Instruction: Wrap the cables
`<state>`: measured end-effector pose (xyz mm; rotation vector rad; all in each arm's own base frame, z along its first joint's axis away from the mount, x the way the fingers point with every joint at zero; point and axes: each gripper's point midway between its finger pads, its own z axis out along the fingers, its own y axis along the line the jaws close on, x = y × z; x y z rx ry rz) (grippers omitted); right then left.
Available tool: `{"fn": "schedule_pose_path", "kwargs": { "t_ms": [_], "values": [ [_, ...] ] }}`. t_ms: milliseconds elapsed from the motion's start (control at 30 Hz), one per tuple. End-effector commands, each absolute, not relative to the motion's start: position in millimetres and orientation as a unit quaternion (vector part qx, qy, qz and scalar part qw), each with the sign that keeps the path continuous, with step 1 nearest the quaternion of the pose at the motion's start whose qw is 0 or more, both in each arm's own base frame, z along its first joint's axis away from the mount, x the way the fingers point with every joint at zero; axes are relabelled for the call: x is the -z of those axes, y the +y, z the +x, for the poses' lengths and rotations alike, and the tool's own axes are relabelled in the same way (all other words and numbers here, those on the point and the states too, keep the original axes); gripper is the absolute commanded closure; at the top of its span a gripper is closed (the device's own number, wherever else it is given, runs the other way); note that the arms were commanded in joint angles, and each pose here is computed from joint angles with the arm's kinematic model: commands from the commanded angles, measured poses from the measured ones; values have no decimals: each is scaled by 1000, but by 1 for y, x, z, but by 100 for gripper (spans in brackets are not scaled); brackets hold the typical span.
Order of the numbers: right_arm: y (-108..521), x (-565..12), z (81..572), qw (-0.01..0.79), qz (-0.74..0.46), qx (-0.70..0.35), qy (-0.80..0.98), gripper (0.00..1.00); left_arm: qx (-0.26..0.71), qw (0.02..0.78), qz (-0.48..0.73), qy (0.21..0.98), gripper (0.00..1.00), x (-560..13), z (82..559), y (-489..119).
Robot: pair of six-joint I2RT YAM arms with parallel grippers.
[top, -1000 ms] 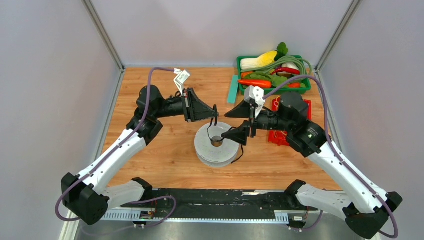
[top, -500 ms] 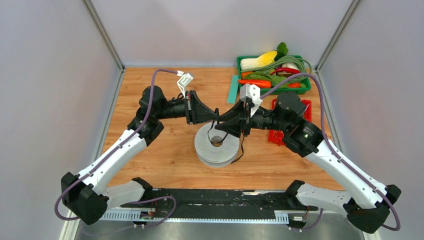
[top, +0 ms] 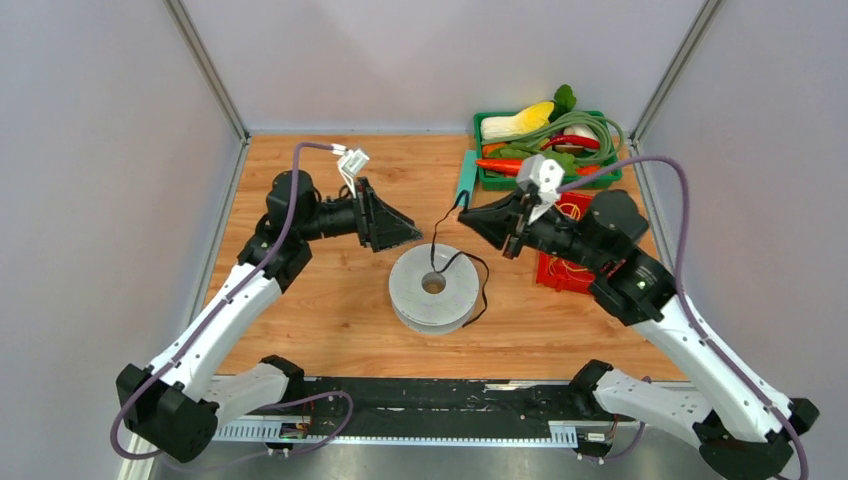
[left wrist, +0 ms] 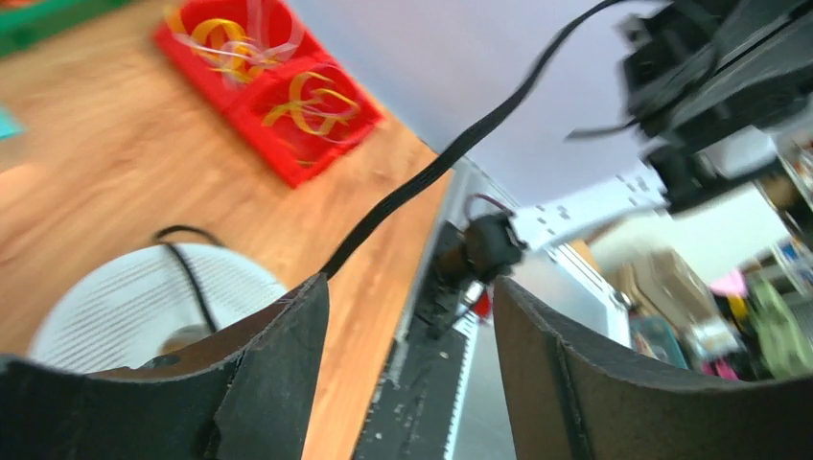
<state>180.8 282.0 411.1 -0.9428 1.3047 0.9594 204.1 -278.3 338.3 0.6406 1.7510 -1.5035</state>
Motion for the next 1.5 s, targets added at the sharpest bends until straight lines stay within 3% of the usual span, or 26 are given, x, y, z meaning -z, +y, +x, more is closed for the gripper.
{"fn": "schedule_pose_path", "kwargs": {
  "t_ms": [0, 200, 433, 567, 767, 933, 1133, 1367, 1467],
  "values": [
    [228, -436, 207, 673, -325, -333, 575, 100, 520, 428, 224, 704, 28, -326, 233, -237],
    [216, -416, 205, 621, -287, -372, 627, 100, 441, 542, 350, 624, 29, -364, 227, -227],
    [230, -411, 213, 604, -226, -438, 627, 100, 449, 540, 439, 561, 41, -389, 190, -267],
    [252, -407, 193, 573, -277, -489, 597, 100, 461, 553, 453, 525, 46, -401, 183, -285],
    [262, -387, 171, 600, -375, -436, 557, 100, 496, 530, 424, 541, 51, -415, 190, -297],
    [242, -382, 190, 628, -339, -373, 593, 100, 426, 468, 373, 678, 29, -349, 229, -273],
    [170, -405, 231, 718, -229, -224, 618, 100, 396, 386, 246, 796, 27, -238, 288, -215],
    [84, -405, 266, 740, -137, -51, 656, 100, 405, 261, 214, 850, 26, -147, 297, -216],
    [61, -400, 277, 732, -107, -21, 672, 100, 404, 251, 193, 858, 26, -125, 306, -217]
  ]
}}
